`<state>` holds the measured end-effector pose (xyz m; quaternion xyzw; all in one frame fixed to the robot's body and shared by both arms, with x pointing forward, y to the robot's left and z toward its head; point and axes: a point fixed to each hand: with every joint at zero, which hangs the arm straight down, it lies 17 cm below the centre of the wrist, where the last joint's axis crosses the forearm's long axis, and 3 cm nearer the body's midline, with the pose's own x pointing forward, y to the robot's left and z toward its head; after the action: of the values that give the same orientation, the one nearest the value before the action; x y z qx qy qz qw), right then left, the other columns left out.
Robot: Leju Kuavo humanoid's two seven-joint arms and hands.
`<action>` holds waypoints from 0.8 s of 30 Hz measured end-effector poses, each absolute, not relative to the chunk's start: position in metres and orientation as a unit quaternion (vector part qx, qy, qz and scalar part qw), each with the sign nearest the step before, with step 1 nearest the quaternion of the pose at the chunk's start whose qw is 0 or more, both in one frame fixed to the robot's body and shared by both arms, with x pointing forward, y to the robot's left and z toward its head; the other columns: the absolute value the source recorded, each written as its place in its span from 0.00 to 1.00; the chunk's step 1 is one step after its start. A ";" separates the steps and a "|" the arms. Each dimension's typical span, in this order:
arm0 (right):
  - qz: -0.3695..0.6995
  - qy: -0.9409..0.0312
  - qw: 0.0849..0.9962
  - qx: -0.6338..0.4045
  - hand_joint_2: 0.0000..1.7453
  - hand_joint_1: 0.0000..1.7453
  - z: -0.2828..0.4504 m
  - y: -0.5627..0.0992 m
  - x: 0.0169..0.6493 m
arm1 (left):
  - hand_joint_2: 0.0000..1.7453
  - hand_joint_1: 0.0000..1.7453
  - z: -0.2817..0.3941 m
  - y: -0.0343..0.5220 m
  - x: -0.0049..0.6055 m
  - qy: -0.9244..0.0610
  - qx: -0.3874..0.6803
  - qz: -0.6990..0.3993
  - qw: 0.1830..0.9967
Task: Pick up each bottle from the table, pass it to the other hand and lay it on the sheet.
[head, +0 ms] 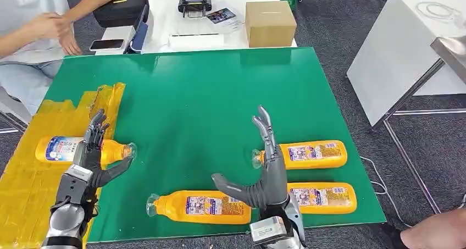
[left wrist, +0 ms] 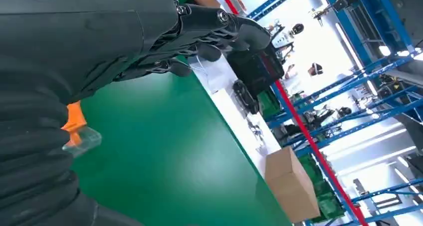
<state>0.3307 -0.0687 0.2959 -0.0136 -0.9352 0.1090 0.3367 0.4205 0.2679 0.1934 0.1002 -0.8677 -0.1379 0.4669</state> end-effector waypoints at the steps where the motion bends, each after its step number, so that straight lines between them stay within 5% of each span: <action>1: 0.109 -0.935 0.337 -0.014 1.00 0.00 0.296 -0.069 0.331 | 1.00 0.00 0.194 0.267 0.420 -0.868 0.099 -0.136 0.467; 11: 0.111 -0.935 0.334 -0.043 1.00 0.00 0.295 -0.075 0.331 | 1.00 0.00 0.171 0.252 0.443 -0.831 -0.018 -0.074 0.551; 24: 0.134 -0.925 0.337 -0.112 1.00 0.00 0.286 -0.093 0.334 | 1.00 0.00 0.200 0.222 0.433 -0.848 -0.065 -0.061 0.522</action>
<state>0.3343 -0.0932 0.2862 -0.1124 -0.9252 0.1335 0.3370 0.4333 0.2220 0.2003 -0.0646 -0.8481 -0.0606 0.5223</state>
